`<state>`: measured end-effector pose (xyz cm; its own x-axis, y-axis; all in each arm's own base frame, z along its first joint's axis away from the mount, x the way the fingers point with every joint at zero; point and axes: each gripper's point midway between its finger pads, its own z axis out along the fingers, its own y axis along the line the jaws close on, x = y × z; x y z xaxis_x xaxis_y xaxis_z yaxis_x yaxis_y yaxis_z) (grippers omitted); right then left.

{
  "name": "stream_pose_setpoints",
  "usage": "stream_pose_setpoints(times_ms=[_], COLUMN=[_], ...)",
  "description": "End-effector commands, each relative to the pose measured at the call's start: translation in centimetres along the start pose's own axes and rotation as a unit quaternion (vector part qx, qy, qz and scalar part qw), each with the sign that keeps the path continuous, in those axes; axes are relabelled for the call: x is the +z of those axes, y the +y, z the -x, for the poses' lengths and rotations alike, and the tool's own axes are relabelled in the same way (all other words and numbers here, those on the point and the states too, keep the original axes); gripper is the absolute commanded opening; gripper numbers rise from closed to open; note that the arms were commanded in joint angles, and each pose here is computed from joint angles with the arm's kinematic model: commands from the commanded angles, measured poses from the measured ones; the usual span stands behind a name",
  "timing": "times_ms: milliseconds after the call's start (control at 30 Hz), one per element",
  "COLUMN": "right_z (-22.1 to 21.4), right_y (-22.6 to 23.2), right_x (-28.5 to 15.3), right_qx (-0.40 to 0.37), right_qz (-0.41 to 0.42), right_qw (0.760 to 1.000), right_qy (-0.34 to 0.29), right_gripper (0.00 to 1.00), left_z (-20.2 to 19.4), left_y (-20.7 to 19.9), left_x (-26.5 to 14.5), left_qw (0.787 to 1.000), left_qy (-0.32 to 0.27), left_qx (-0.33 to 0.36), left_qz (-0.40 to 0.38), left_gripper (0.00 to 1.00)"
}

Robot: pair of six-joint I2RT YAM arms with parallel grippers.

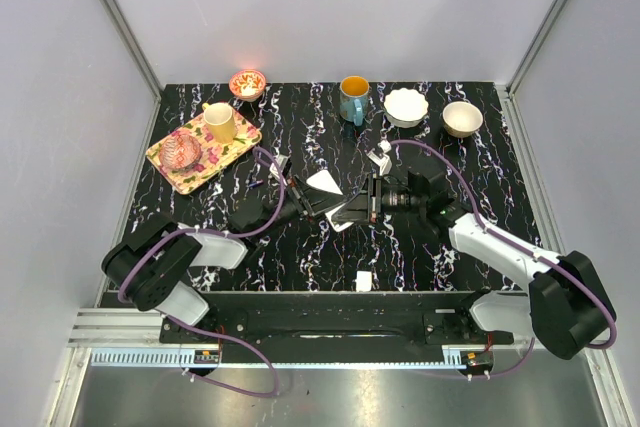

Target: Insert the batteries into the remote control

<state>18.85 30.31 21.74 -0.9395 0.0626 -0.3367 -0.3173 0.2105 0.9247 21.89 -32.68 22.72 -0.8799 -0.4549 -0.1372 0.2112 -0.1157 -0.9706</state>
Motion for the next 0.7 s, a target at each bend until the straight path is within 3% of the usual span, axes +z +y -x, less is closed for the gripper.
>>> stream_pose_setpoints(times_ms=[0,33,67,133,200,333,400,600,667], right_z=[0.5,0.2,0.4,-0.2,0.2,-1.5,-0.8,-3.7,-4.7], right_y=[1.6,1.3,1.3,0.4,0.7,-0.4,-1.5,-10.3,-9.9], right_x=[-0.4,-0.5,-0.7,-1.3,-2.0,-3.8,-4.8,-9.5,-8.3], right_qx=[-0.027,-0.017,-0.029,-0.018,-0.061,-0.060,-0.089,-0.036,-0.060], right_qz=[0.032,0.022,0.017,-0.022,-0.045,-0.119,-0.176,-0.401,-0.417], right_qw=[0.999,1.000,0.999,1.000,0.997,0.990,0.979,0.914,0.905], right_qy=[-0.002,0.004,0.004,0.011,0.008,0.051,0.042,0.055,0.061], right_gripper=[0.12,0.25,0.44,0.57,0.72,0.77,0.78,0.68,0.67], left_z=[0.2,0.5,0.7,1.4,2.0,3.9,4.6,6.2,6.3], left_y=[-5.4,-5.2,-4.9,-4.3,-3.7,-3.1,-3.2,-3.3,-2.9], left_x=[-0.6,-0.7,-0.8,-1.1,-1.5,-1.9,-1.9,-3.6,-4.5], left_qw=[0.990,0.991,0.991,0.992,0.993,0.992,0.991,0.985,0.982], left_qy=[-0.020,-0.027,-0.036,-0.050,-0.063,-0.089,-0.096,-0.123,-0.134], left_qx=[0.066,0.065,0.065,0.064,0.066,0.075,0.081,0.122,0.135], left_qz=[-0.122,-0.118,-0.111,-0.094,-0.078,-0.055,-0.045,-0.015,0.004], left_gripper=[0.00,0.00,0.00,0.00,0.00,0.00,0.00,0.00,0.00])
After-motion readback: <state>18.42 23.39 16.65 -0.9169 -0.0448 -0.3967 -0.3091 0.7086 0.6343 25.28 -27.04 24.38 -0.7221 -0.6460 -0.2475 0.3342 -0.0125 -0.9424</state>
